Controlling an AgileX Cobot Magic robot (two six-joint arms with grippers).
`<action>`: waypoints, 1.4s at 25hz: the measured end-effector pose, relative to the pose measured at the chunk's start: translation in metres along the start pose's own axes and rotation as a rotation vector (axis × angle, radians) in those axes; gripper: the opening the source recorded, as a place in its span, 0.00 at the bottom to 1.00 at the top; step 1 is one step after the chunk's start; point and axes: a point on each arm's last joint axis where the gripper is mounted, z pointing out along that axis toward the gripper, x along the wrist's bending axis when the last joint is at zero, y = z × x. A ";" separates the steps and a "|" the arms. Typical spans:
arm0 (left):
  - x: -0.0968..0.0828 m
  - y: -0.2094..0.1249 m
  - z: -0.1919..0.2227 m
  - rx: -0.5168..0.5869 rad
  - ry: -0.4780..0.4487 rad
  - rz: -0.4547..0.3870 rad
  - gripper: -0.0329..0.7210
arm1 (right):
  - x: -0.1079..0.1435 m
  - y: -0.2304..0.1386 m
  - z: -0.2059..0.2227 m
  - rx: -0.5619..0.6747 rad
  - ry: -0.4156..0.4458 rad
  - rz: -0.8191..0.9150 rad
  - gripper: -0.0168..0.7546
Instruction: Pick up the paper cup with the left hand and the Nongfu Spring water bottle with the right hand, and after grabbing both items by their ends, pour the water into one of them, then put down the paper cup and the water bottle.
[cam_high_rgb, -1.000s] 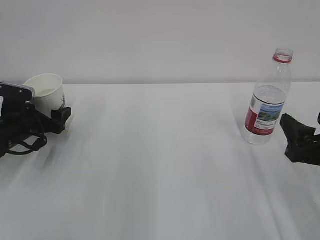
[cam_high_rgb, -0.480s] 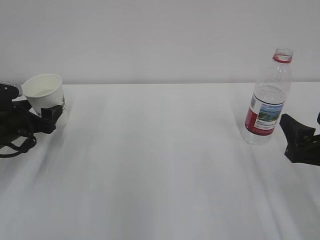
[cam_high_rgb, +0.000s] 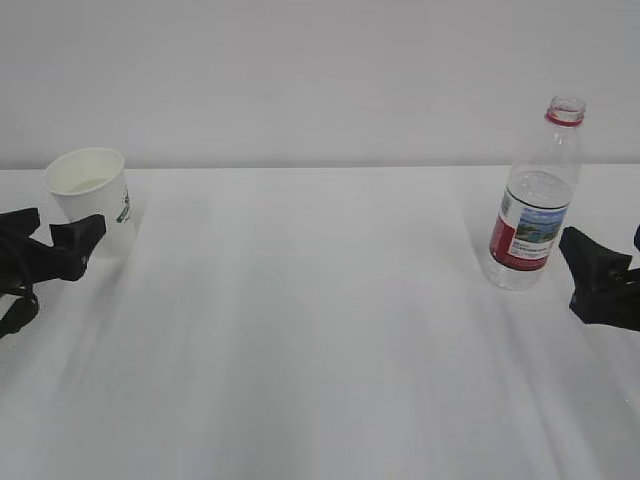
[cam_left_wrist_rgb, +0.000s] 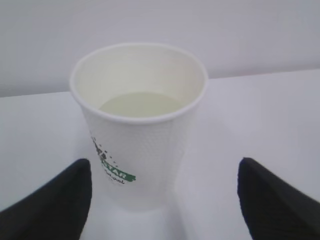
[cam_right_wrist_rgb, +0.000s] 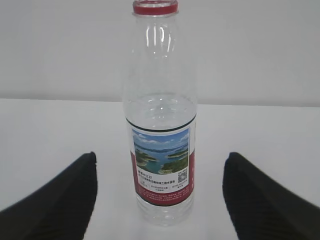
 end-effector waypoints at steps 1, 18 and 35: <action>-0.001 0.001 -0.005 -0.005 -0.001 -0.002 0.94 | 0.000 0.000 0.000 0.000 0.000 0.008 0.78; -0.013 0.051 -0.066 -0.136 0.003 0.013 0.92 | 0.002 0.036 0.011 0.029 0.001 0.036 0.78; -0.021 0.106 -0.142 -0.162 0.089 0.082 0.90 | 0.003 0.075 -0.018 0.062 0.037 -0.035 0.78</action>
